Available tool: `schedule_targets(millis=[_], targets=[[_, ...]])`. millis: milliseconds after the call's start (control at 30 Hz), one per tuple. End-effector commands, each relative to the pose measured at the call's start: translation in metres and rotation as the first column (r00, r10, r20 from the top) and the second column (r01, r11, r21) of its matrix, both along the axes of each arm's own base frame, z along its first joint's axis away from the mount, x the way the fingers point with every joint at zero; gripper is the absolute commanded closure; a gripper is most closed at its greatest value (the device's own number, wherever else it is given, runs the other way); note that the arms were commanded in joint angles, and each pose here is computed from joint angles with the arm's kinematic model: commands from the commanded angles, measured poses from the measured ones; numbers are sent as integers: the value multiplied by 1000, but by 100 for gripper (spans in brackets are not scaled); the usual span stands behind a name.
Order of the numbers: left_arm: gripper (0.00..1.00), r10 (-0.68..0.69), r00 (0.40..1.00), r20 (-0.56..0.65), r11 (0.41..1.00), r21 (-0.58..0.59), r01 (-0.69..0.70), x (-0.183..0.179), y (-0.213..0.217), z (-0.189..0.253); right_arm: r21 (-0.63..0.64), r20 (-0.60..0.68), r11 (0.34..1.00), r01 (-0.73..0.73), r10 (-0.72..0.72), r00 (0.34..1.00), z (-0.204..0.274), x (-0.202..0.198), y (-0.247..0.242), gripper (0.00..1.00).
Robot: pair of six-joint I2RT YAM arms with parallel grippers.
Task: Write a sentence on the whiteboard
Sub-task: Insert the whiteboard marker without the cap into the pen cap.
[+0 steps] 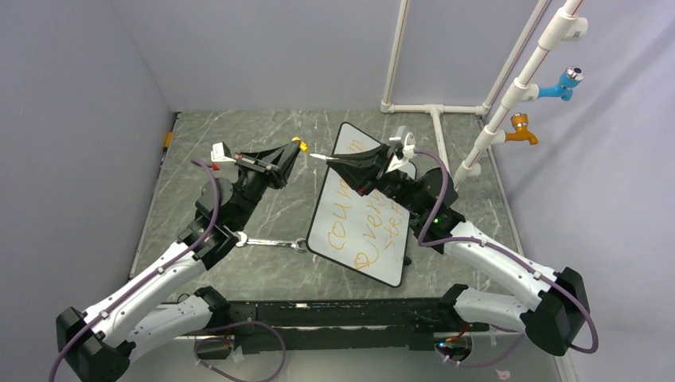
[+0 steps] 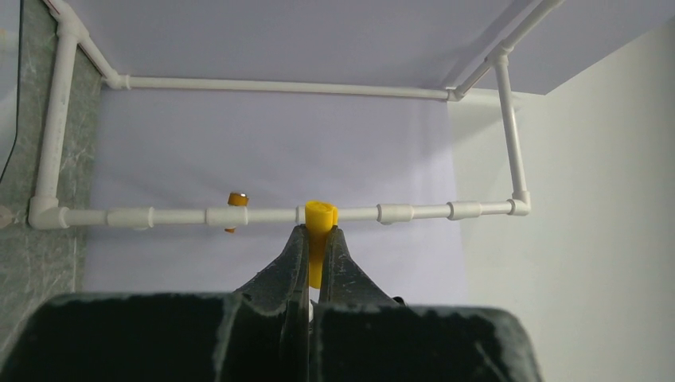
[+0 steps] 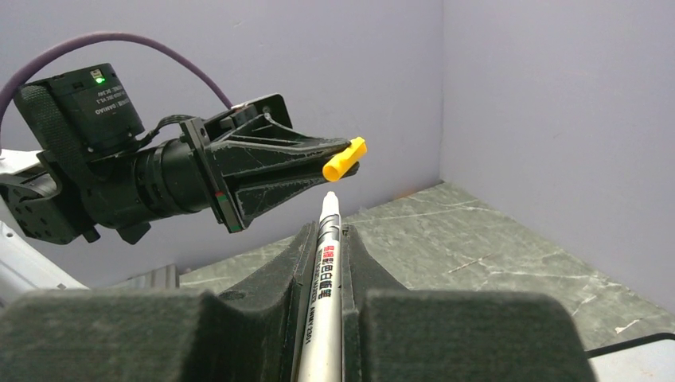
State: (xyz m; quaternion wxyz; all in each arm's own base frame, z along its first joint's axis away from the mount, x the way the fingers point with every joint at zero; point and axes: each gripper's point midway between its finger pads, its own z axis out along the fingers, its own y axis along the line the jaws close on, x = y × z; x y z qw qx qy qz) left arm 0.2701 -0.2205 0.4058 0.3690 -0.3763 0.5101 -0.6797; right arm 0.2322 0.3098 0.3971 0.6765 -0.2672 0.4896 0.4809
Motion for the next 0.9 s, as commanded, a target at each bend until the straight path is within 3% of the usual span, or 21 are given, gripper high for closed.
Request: schedule_targets(millis=[0, 867], targets=[[100, 2, 1000, -7, 999, -43, -3, -2, 4, 7, 50, 68, 999, 8, -11, 998, 31, -4, -2, 100], [100, 16, 999, -45, 999, -41, -18, -3, 9, -1, 58, 56, 998, 5, -8, 998, 31, 1, 7, 100]])
